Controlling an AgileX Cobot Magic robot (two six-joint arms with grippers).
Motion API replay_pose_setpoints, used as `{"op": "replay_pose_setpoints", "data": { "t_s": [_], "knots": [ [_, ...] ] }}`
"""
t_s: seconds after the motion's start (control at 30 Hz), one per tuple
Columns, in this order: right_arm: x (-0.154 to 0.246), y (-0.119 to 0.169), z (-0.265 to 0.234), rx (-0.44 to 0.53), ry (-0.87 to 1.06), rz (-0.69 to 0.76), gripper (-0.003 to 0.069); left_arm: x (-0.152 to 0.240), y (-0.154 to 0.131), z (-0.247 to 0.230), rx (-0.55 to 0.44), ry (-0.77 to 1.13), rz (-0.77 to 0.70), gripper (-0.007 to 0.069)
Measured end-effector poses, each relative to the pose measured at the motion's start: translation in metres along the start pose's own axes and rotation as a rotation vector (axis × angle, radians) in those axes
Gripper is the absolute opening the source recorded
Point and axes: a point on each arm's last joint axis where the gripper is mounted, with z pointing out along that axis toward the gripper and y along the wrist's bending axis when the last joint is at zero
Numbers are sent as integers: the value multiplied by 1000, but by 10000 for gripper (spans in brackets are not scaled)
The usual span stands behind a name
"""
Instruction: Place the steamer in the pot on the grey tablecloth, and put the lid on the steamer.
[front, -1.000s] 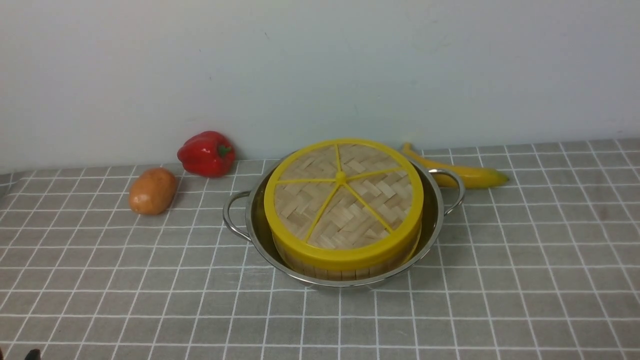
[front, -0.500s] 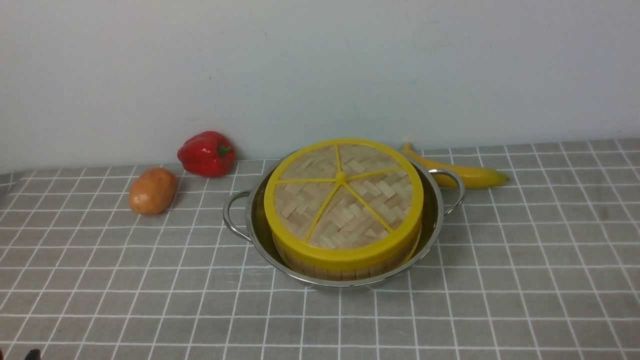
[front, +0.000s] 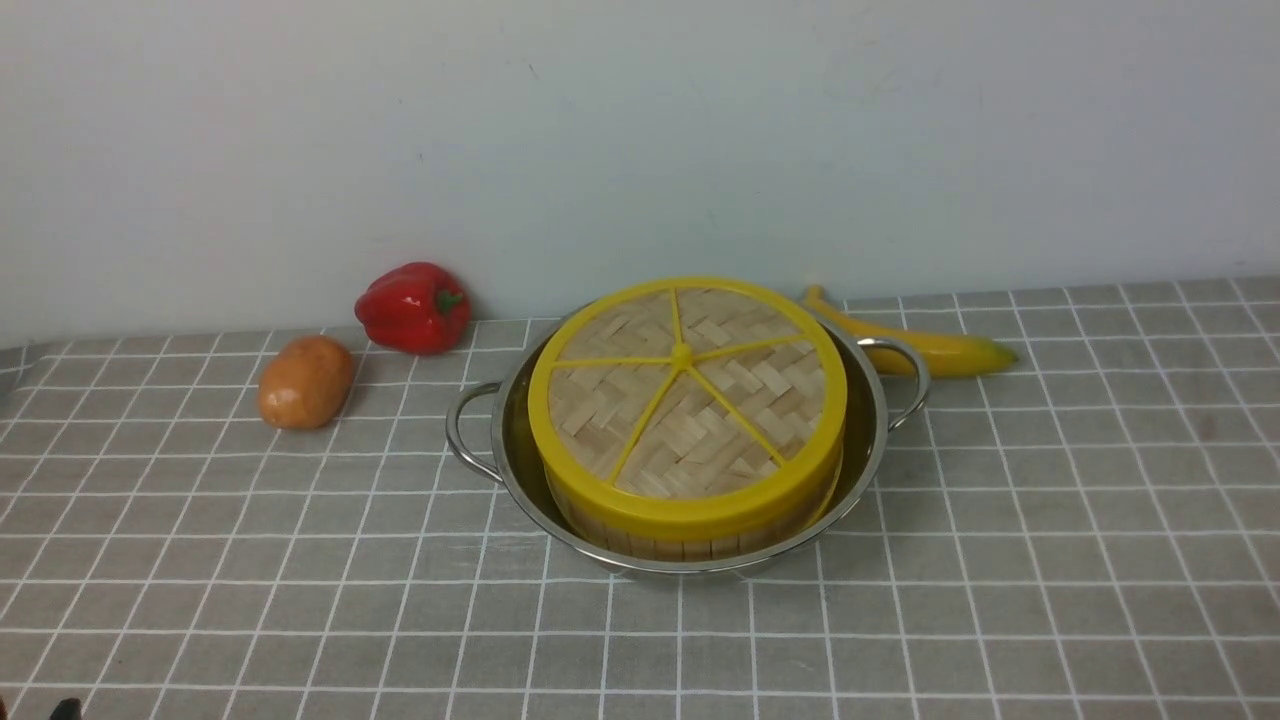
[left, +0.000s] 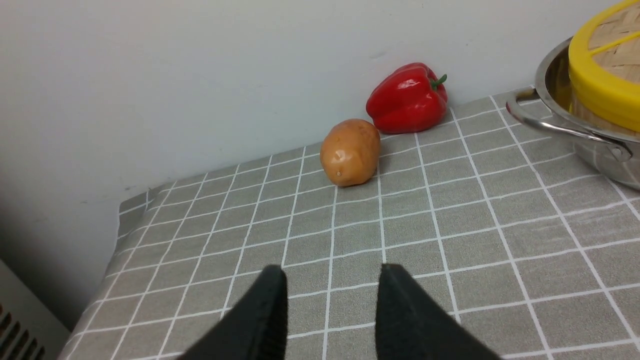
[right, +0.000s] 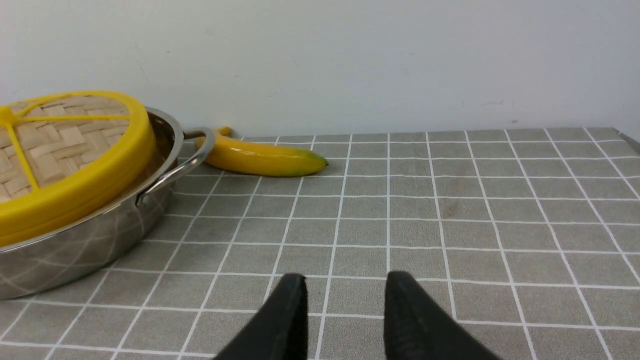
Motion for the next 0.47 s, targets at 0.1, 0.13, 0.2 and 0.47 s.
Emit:
{"op": "replay_pose_setpoints", "data": {
  "t_s": [0.1, 0.13, 0.2, 0.47],
  "knots": [
    [0, 0, 0, 0, 0, 0, 240, 0, 0, 0, 0, 0, 0, 243],
    [0, 0, 0, 0, 0, 0, 240, 0, 0, 0, 0, 0, 0, 243],
    [0, 0, 0, 0, 0, 0, 240, 0, 0, 0, 0, 0, 0, 243],
    [0, 0, 0, 0, 0, 9, 240, 0, 0, 0, 0, 0, 0, 243]
  ]
}}
